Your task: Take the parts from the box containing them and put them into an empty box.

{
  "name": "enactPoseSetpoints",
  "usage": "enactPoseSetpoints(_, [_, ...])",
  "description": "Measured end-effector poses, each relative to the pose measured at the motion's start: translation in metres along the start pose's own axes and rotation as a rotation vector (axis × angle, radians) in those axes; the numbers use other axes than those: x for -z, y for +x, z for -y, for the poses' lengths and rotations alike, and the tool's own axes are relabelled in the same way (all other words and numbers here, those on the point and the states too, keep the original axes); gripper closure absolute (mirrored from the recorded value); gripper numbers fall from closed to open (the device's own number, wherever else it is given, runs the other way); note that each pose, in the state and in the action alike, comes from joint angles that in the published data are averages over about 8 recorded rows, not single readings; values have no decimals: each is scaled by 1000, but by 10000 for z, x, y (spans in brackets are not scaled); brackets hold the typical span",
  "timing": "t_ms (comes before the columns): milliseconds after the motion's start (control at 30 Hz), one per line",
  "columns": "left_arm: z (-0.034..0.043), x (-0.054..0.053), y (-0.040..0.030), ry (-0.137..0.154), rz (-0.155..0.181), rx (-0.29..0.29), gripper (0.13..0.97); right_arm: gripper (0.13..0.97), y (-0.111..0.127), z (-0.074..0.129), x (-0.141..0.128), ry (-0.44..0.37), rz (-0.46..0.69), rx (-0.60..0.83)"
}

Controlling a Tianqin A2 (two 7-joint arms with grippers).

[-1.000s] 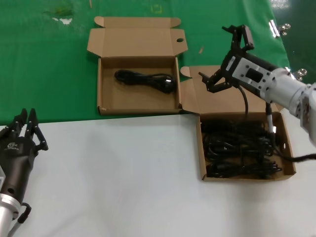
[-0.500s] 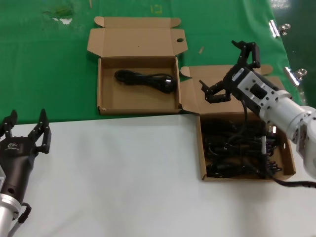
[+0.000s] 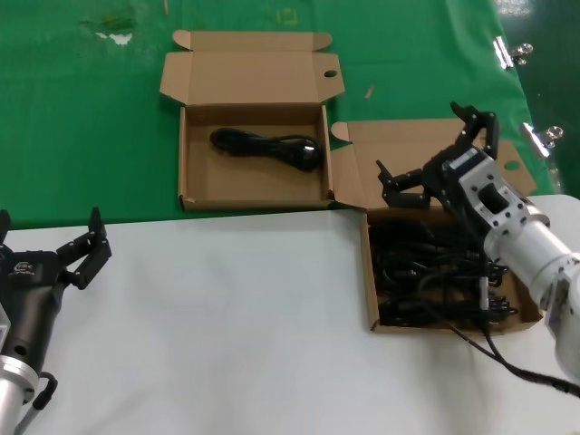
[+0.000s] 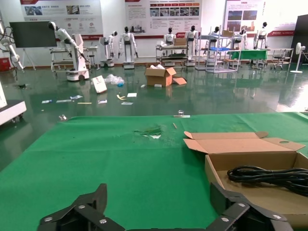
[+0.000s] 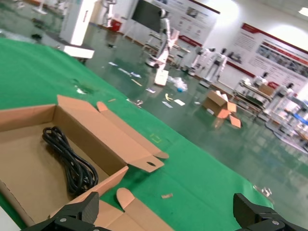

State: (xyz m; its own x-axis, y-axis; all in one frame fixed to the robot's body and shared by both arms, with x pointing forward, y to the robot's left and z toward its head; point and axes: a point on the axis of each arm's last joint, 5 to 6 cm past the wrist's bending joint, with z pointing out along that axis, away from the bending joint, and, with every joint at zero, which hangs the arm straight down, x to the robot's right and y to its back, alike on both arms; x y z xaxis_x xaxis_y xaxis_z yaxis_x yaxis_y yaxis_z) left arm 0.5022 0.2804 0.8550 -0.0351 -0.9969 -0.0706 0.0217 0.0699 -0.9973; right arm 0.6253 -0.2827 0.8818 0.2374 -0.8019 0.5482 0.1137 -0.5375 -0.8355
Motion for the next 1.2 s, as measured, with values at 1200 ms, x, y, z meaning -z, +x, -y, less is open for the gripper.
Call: enactPoseSetpoints(1200, [0,0,0,0,0,0,132,130,-423,-84,1027,-20,-217,-472])
